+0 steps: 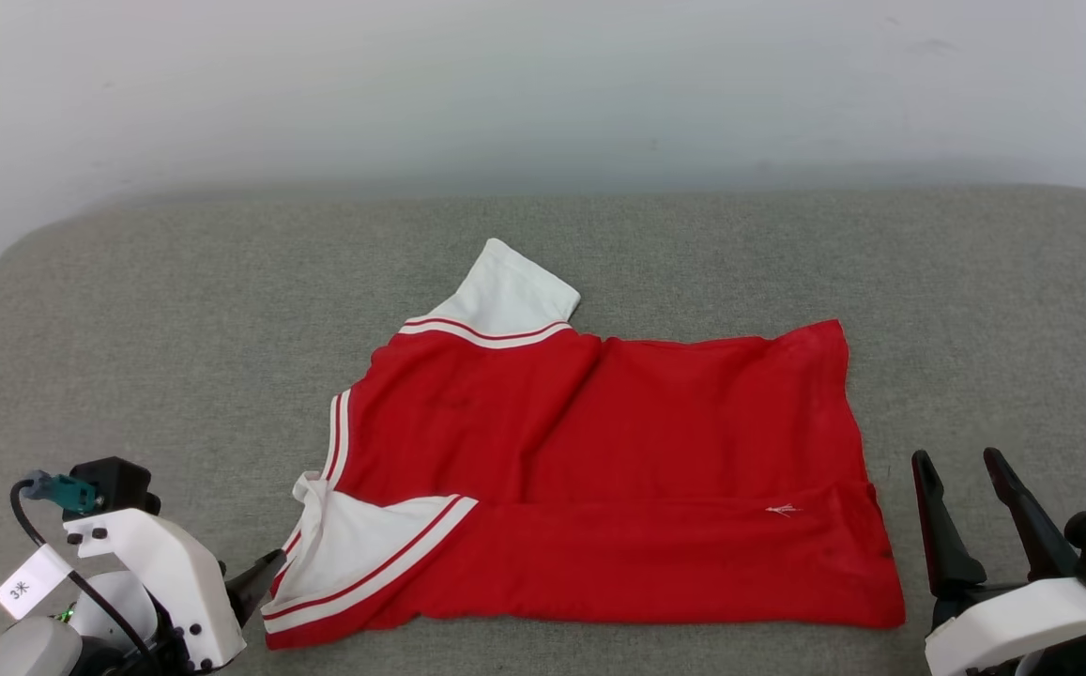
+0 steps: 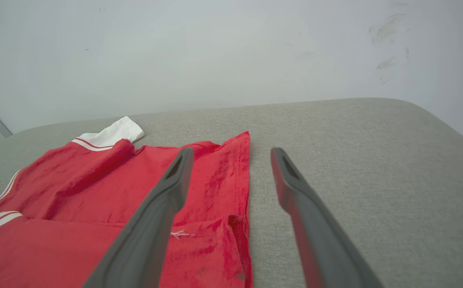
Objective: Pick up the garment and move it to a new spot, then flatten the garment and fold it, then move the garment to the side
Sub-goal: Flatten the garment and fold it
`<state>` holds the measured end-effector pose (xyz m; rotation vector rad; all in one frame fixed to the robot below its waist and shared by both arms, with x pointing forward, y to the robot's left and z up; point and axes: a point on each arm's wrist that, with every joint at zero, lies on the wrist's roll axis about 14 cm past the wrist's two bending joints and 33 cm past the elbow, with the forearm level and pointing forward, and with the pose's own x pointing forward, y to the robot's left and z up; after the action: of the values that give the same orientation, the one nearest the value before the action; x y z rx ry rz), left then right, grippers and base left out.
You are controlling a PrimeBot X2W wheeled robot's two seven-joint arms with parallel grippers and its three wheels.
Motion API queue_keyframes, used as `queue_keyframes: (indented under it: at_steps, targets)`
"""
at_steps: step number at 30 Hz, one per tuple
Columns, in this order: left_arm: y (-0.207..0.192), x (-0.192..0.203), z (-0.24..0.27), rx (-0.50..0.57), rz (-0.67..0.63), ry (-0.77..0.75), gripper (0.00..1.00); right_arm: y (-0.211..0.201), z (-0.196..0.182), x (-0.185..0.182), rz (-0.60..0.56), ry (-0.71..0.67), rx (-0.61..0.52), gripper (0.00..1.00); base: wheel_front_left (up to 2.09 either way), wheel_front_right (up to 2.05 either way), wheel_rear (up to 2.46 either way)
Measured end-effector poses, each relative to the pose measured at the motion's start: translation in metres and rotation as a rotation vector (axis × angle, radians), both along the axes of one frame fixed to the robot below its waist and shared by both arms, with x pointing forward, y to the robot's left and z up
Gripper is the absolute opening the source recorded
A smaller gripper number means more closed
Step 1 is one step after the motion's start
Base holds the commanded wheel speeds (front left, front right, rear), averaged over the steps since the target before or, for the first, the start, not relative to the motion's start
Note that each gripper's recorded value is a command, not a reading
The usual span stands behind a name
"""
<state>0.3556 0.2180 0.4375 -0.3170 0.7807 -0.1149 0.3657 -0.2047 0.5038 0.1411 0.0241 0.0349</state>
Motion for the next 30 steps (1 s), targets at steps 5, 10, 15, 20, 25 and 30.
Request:
queue_keyframes:
  at_steps: [5,10,15,20,25,30]
  targets:
    - [-0.017,-0.008,-0.025,0.002,-0.046,0.153,1.00,0.002,-0.009,0.000,-0.013,0.044,0.021,1.00,0.00,0.00,0.00]
    - [-0.020,-0.015,-0.061,0.023,-0.050,0.283,1.00,-0.004,-0.022,0.003,-0.031,0.094,0.028,1.00,0.00,0.00,0.00]
    - [-0.027,-0.014,-0.073,0.017,-0.071,0.320,0.89,-0.011,-0.030,0.003,-0.051,0.128,0.039,1.00,0.00,0.00,0.00]
    - [-0.034,-0.014,-0.074,-0.021,-0.086,0.305,0.00,-0.020,-0.031,0.002,-0.061,0.148,0.061,1.00,0.00,0.00,0.00]
    - [-0.042,-0.011,-0.065,-0.034,-0.109,0.234,0.00,-0.028,-0.044,-0.003,-0.052,0.257,0.095,1.00,0.00,0.00,0.00]
    - [-0.037,-0.001,-0.047,-0.013,-0.104,0.141,0.00,-0.031,-0.062,-0.010,0.001,0.440,0.071,1.00,0.00,0.00,0.00]
